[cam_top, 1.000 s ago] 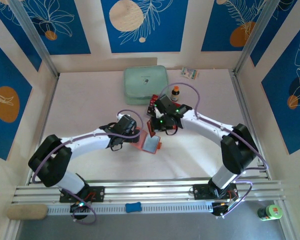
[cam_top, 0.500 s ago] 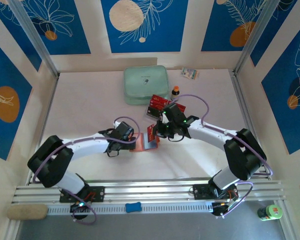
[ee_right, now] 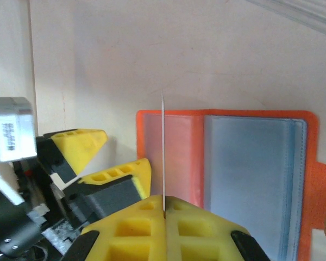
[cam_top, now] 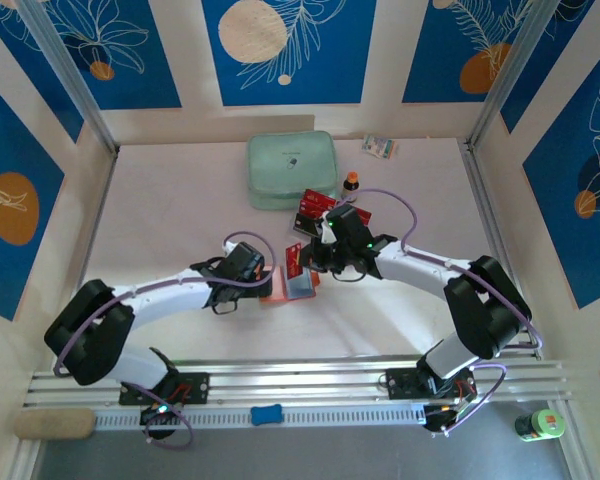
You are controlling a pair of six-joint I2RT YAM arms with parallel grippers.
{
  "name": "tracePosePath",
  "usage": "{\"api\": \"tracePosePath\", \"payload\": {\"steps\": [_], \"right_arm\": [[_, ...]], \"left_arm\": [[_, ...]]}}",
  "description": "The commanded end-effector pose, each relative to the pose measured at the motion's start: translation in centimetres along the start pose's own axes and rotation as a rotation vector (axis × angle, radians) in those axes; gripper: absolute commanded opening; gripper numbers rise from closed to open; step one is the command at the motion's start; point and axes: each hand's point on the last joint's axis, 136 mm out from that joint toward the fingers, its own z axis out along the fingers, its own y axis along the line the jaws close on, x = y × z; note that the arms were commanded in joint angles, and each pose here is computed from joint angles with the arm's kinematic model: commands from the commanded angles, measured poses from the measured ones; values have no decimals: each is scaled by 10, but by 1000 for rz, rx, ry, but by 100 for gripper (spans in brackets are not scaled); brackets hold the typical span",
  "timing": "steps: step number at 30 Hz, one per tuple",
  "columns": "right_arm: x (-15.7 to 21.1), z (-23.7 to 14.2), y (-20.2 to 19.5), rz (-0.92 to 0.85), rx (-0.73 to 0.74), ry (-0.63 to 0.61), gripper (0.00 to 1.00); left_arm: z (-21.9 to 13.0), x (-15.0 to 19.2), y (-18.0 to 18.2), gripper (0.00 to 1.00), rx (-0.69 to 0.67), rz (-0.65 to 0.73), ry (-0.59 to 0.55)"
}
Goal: Put the credit cards into the card holder
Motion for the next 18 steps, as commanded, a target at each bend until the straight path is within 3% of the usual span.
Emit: {"api": "tracePosePath", "payload": {"steps": [1,8,18], "right_arm": [[5,6,-2,-6,-23,15,0],[6,9,-7,3,-38,12,0],[6,12,-15,34,-64,0,0]], "left_arm": [[-14,-17,-13,100,58,-30,-26],[-13,-7,-15,100,93,-55,-9],[4,11,3,100,12,-3,32]]}}
